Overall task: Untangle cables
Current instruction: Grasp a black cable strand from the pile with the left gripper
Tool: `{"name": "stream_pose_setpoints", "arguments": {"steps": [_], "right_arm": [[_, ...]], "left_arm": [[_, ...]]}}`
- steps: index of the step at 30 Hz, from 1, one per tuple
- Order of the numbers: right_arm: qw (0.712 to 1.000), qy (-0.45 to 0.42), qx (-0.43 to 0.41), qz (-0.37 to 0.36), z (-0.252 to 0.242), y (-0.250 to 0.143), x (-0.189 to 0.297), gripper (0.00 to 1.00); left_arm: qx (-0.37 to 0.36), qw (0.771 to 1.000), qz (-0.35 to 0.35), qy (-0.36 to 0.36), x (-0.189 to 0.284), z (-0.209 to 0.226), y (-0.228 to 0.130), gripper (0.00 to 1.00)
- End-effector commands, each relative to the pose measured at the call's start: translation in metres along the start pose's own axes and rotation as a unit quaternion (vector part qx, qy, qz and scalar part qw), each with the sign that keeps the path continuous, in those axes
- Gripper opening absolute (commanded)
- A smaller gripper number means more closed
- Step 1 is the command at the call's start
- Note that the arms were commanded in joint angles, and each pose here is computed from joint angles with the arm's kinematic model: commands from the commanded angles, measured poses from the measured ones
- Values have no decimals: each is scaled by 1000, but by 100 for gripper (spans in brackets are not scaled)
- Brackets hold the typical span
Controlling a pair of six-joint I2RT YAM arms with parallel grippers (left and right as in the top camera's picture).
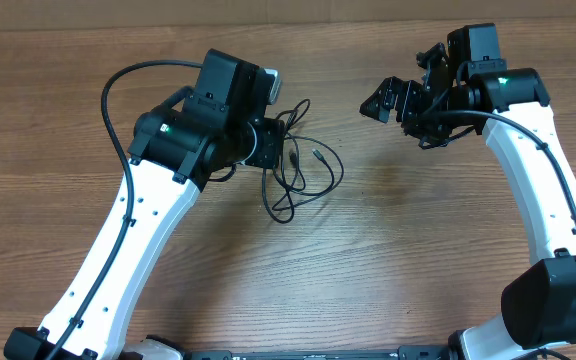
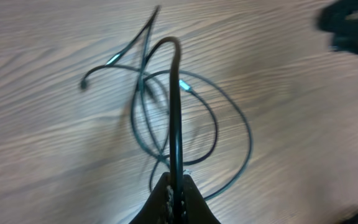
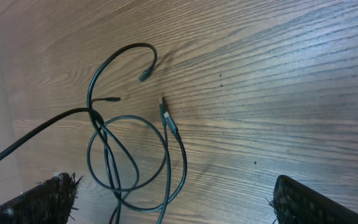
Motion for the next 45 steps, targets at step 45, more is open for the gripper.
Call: {"name": "stream_pose_setpoints", "arguments": {"steps": [45], "right_arm": [[1000, 0, 4, -9, 2, 3, 5, 100]], "left_arm": [[275, 949, 23, 154, -50, 68, -50, 4]]}}
Point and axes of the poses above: each gripper's point midway between its finger pads, its own x axis back along the fingers, its own z axis along the line the jaws close on, y = z × x, the point moved 2 cm from there along x, back along the fingers, and after that the axes turned 11 degrees about x, right-handed, at the moved point
